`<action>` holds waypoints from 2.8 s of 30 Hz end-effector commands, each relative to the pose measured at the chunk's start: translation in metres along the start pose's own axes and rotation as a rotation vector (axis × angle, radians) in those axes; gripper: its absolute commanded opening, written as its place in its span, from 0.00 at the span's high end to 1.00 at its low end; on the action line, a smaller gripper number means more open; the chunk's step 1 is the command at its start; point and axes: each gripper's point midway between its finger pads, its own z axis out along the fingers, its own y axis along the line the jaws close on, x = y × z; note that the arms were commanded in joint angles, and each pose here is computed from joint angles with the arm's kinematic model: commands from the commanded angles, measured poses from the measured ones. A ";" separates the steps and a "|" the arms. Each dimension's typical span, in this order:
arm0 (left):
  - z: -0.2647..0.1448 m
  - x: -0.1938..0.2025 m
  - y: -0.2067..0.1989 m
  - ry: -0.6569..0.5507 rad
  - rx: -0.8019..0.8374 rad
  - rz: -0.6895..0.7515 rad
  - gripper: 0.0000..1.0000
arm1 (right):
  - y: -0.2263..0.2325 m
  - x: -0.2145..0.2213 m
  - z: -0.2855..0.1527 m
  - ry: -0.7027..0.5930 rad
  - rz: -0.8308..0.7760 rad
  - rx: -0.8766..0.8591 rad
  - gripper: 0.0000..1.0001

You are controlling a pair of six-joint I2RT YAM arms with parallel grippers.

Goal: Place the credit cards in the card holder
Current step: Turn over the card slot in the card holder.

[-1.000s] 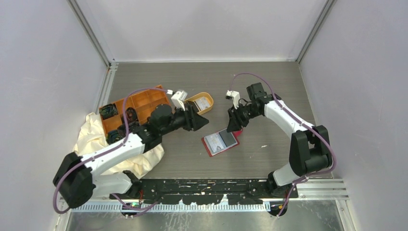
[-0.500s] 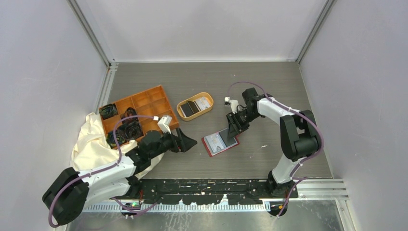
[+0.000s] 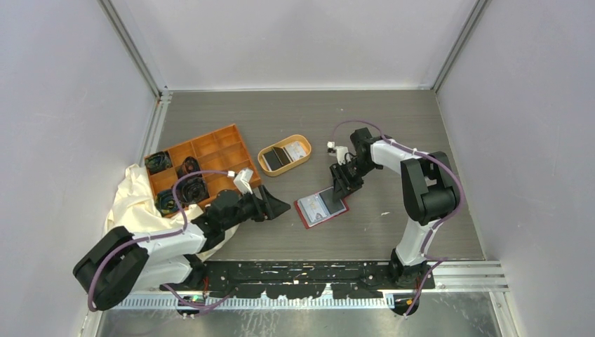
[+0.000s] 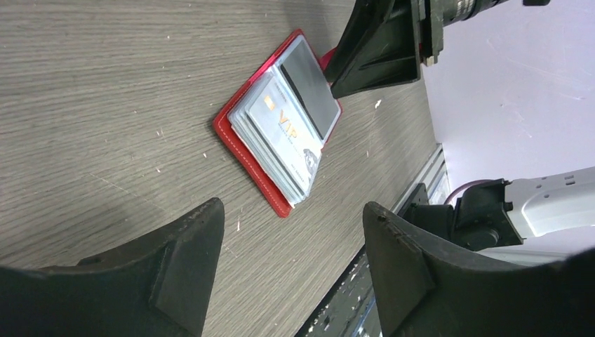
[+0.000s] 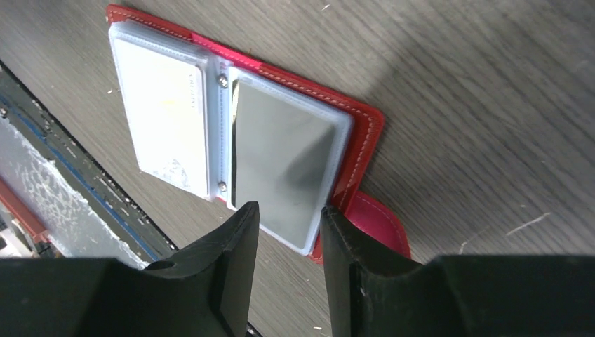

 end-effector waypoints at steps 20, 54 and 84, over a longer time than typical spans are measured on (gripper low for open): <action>0.035 0.020 -0.014 0.143 0.114 -0.064 0.62 | 0.035 -0.021 -0.015 -0.068 -0.020 -0.162 0.63; 0.063 0.036 -0.033 0.198 0.177 -0.096 0.55 | 0.089 -0.015 -0.006 -0.008 0.014 -0.469 0.60; 0.050 0.015 -0.037 0.158 0.144 -0.011 0.58 | 0.027 -0.046 -0.061 -0.203 -0.298 0.135 0.61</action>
